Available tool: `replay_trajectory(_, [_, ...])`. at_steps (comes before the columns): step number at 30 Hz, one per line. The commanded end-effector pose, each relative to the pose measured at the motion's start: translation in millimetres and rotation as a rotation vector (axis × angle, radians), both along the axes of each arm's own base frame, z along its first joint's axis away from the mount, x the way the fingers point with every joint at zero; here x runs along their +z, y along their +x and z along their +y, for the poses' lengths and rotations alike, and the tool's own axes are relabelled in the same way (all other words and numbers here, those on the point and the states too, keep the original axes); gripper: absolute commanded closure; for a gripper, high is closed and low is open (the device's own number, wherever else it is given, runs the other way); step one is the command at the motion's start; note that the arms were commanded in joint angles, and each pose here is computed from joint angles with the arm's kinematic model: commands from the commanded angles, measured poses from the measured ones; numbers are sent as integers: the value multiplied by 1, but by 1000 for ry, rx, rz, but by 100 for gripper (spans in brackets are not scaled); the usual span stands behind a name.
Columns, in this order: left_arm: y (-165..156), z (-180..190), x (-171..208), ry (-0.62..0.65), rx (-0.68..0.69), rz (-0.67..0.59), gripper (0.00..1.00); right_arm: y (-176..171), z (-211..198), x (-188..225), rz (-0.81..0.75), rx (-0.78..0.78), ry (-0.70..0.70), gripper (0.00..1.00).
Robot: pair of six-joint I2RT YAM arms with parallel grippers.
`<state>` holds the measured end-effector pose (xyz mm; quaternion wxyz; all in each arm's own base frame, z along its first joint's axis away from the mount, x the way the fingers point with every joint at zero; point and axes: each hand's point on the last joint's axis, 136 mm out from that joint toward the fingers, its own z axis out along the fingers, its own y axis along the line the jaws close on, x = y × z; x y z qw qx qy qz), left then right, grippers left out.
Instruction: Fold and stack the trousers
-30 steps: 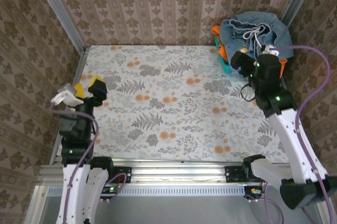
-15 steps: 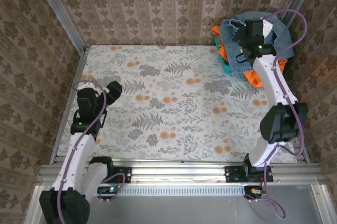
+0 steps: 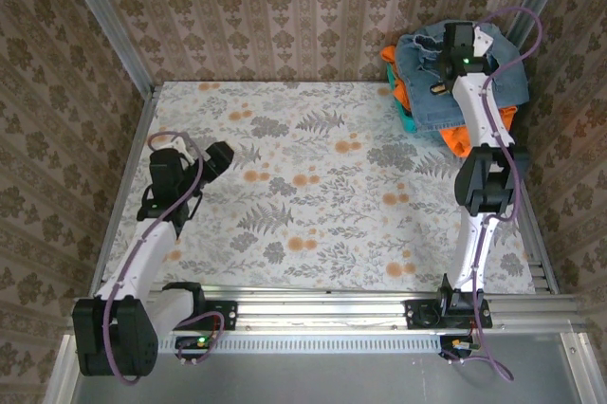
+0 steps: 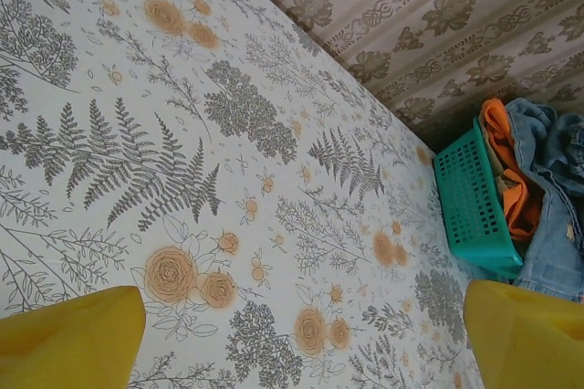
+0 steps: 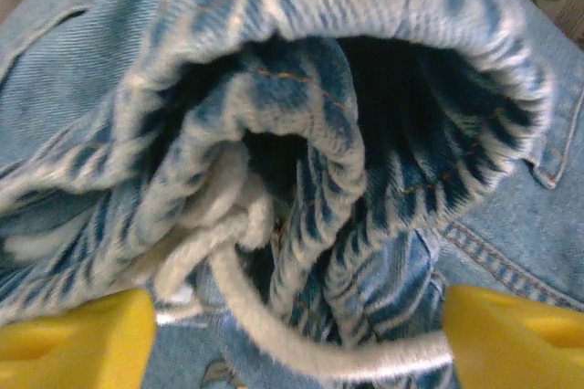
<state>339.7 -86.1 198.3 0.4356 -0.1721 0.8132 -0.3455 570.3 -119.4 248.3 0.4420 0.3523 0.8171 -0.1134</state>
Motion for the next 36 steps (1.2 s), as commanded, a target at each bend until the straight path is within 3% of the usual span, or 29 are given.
replay_trajectory(1, [8, -8, 25, -22, -35, -66, 10, -3, -9, -14, 72, -2, -29, 39])
replay_trajectory(6, [13, -12, 30, -14, -50, -75, 12, 3, -1, -10, 52, 60, -22, 78])
replay_trajectory(10, [16, -16, 35, -19, -68, -82, 17, 0, 23, 12, -3, 134, -19, 91])
replay_trajectory(20, [3, -35, 61, -13, -146, -129, 22, -46, 133, 100, -161, 369, -160, 91])
replay_trajectory(25, [-11, -33, 72, 7, -145, -151, 21, -63, 148, 124, -204, 392, -189, 92])
replay_trajectory(28, [-20, -32, 77, 13, -144, -162, 21, -72, 172, 134, -230, 474, -138, 93])
replay_trajectory(36, [-35, -29, 101, 20, -127, -203, 22, -156, 322, 178, -331, 903, -78, 92])
